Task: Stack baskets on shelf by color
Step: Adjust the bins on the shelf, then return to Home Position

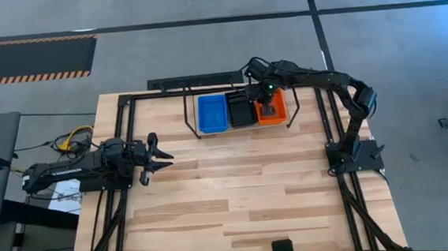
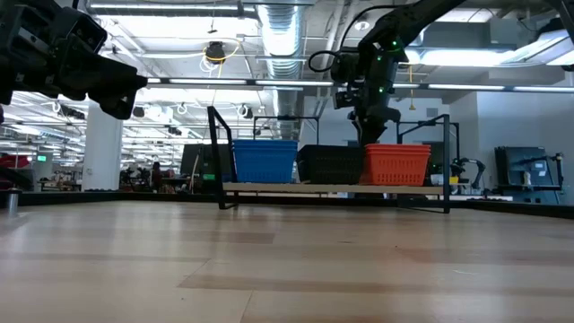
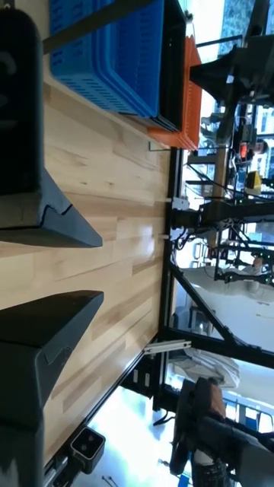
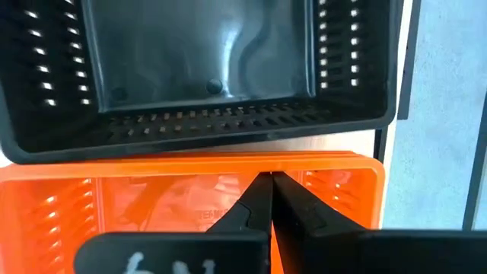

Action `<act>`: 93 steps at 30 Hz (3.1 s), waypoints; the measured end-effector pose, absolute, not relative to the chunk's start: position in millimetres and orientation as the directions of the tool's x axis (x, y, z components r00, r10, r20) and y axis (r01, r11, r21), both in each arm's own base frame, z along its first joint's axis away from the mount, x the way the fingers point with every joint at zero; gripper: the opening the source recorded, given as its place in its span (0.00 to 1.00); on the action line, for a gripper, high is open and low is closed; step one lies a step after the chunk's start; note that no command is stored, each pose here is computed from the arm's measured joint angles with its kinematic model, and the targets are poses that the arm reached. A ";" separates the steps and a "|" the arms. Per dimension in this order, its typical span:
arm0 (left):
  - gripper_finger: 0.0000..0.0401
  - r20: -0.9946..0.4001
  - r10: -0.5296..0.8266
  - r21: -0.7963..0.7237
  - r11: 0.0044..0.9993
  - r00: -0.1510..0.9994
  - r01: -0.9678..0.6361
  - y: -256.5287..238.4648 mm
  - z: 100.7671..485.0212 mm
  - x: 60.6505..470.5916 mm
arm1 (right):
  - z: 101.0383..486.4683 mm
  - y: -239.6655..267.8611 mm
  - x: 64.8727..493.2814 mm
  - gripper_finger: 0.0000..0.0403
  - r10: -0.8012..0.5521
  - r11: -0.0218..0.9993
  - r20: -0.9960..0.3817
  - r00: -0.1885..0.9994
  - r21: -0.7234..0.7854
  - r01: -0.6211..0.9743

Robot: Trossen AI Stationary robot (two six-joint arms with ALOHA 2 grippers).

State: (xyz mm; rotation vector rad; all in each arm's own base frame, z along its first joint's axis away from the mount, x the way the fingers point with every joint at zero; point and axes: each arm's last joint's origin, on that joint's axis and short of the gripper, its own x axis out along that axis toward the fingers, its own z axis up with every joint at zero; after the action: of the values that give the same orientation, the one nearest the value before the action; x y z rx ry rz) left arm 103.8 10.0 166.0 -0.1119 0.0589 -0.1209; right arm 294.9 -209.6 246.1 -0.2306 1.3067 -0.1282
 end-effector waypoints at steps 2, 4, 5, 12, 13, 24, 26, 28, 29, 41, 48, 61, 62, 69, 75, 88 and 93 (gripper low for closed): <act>0.22 -0.052 -0.124 -0.115 0.986 0.991 0.117 10.0 166.0 103.8 | 246.1 -207.5 296.4 0.07 -0.221 0.970 -0.940 0.260 -0.240 -0.043; 0.22 -0.052 -0.124 -0.115 0.986 0.991 0.117 10.0 166.0 103.8 | 246.1 -204.7 298.4 0.07 -0.218 0.969 -0.940 0.263 -0.240 -0.052; 0.22 -0.052 -0.124 -0.114 0.987 0.991 0.117 10.0 166.0 103.8 | 246.1 -203.2 299.4 0.07 -0.214 0.970 -0.940 0.266 -0.237 -0.058; 0.22 -0.052 -0.124 -0.115 0.986 0.991 0.117 10.0 166.0 103.8 | 247.2 -197.8 301.9 0.07 -0.212 0.970 -0.941 0.263 -0.236 -0.062; 0.22 -0.052 -0.124 -0.115 0.986 0.991 0.117 9.9 166.0 103.8 | 249.7 -198.2 300.4 0.07 -0.214 0.971 -0.942 0.258 -0.234 -0.051; 0.22 -0.053 -0.125 -0.115 0.986 0.991 0.118 9.9 166.0 103.8 | 279.9 -188.5 298.5 0.07 -0.194 0.981 -0.956 0.220 -0.194 0.020; 0.22 -0.052 -0.125 -0.114 0.986 0.991 0.118 9.9 166.0 103.8 | 281.7 -178.6 301.8 0.07 -0.165 0.986 -0.963 0.211 -0.167 0.007; 0.22 -0.053 -0.125 -0.114 0.986 0.991 0.119 9.9 165.9 103.8 | 282.1 -164.9 305.5 0.07 -0.128 0.991 -0.973 0.192 -0.133 -0.012; 0.22 -0.053 -0.126 -0.114 0.986 0.991 0.119 9.9 165.9 103.8 | 283.0 -157.0 307.6 0.07 -0.116 0.992 -0.976 0.184 -0.121 -0.018; 0.22 -0.053 -0.128 -0.116 0.986 0.990 0.121 9.8 165.9 103.8 | 293.2 -66.5 314.8 0.07 -0.038 0.989 -0.977 0.208 -0.066 -0.131; 0.22 -0.054 -0.128 -0.115 0.986 0.990 0.121 9.8 165.9 103.8 | 246.6 -62.5 286.4 0.07 -0.032 0.996 -0.951 0.309 -0.057 -0.074; 0.22 -0.053 -0.127 -0.111 0.986 0.990 0.121 9.8 165.9 103.8 | 235.4 -96.3 252.3 0.07 -0.094 0.995 -0.943 0.321 -0.097 0.005; 0.22 -0.053 -0.127 -0.111 0.986 0.990 0.120 9.9 165.9 103.8 | 233.1 -97.1 253.7 0.07 -0.091 0.996 -0.945 0.316 -0.094 0.004; 0.22 -0.054 -0.125 -0.112 0.987 0.991 0.119 9.9 165.9 103.8 | 216.6 -102.2 263.0 0.07 -0.072 0.993 -0.957 0.281 -0.095 -0.069; 0.22 -0.054 -0.125 -0.118 0.986 0.991 0.118 9.9 165.8 103.8 | 221.1 -114.9 258.7 0.07 -0.101 0.992 -0.944 0.314 -0.121 -0.045; 0.22 -0.060 -0.138 -0.137 0.982 0.989 0.129 9.6 165.2 103.8 | 253.6 -103.4 249.0 0.07 0.009 1.000 -0.866 0.500 0.009 -0.002; 0.22 -0.054 -0.177 -0.137 0.976 0.983 0.168 8.4 165.7 103.6 | 295.2 -72.5 240.2 0.07 0.037 0.998 -0.723 0.690 -0.010 -0.065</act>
State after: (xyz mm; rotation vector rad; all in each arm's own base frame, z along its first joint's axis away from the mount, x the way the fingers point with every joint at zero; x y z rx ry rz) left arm 103.6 8.4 165.7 -0.1322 0.0662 -0.1739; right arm 240.2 -72.5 295.2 -0.0359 0.8078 0.0573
